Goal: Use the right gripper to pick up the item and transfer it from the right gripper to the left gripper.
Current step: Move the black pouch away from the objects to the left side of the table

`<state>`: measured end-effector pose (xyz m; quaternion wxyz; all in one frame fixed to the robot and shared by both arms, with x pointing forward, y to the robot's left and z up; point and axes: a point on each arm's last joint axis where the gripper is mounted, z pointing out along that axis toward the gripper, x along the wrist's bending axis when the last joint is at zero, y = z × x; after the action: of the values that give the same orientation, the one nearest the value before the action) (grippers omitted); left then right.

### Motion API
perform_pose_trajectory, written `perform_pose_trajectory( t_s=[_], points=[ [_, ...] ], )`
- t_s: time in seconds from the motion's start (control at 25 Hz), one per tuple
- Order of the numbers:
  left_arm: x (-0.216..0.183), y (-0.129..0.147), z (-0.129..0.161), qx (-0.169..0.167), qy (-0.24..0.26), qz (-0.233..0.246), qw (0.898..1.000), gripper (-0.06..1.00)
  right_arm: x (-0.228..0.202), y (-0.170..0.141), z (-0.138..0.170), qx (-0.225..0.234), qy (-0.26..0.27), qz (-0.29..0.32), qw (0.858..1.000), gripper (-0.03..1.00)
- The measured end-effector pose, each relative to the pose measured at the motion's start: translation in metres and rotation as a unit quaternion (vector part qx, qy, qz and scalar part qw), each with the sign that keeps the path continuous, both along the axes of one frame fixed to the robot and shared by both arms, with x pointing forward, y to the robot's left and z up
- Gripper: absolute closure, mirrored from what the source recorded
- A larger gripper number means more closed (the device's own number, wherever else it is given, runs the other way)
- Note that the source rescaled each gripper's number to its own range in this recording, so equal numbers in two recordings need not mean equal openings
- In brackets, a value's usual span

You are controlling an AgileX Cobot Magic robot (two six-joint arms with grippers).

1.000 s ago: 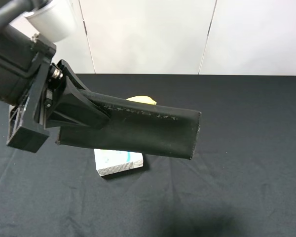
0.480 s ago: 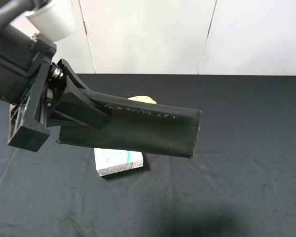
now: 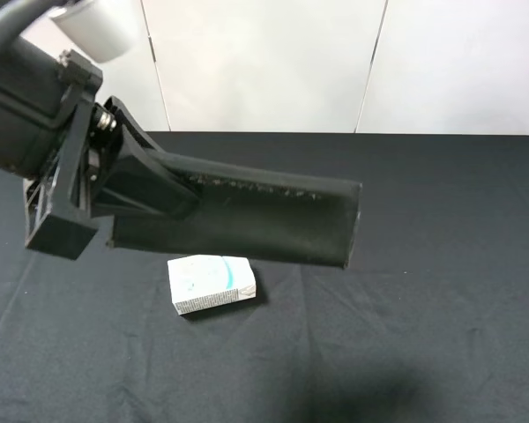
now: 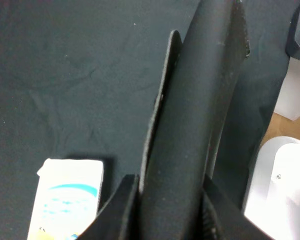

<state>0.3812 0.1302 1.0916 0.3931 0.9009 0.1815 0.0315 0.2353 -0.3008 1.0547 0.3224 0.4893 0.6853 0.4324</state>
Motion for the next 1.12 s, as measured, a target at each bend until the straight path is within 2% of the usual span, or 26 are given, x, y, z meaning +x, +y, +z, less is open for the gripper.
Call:
perform_pose_trajectory(
  t_s=[0.2,0.36,0.48,0.6,0.8,0.92,1.0,1.12],
  points=[
    [0.010,-0.002,0.006,-0.037,-0.022,0.054,0.998,0.94,0.000,0.000,0.000,0.002,0.000,-0.013,1.000,-0.03],
    [0.023,0.000,0.012,-0.062,-0.075,0.110,0.989,0.94,0.000,0.001,0.000,0.003,0.000,-0.014,1.000,-0.03],
    [0.034,0.007,0.015,-0.066,-0.092,0.163,0.980,0.94,0.000,0.001,0.000,0.003,0.000,-0.014,1.000,-0.03],
    [0.047,0.023,0.014,-0.050,-0.100,0.222,0.969,0.94,-0.001,0.001,0.000,0.006,0.001,-0.014,1.000,-0.03],
    [0.069,0.055,0.013,-0.022,-0.111,0.326,0.939,0.94,0.000,0.001,0.000,0.003,0.000,-0.015,1.000,-0.03],
    [0.083,0.070,0.006,0.001,-0.109,0.372,0.922,0.94,-0.001,0.001,0.000,0.006,0.001,-0.014,1.000,-0.03],
    [0.094,0.075,-0.005,0.027,-0.101,0.390,0.915,0.94,-0.001,0.001,0.000,0.006,0.001,-0.014,1.000,-0.03],
    [0.113,0.077,-0.027,0.062,-0.082,0.400,0.911,0.94,-0.001,0.001,0.000,0.006,0.001,-0.014,1.000,-0.03]
  ],
)
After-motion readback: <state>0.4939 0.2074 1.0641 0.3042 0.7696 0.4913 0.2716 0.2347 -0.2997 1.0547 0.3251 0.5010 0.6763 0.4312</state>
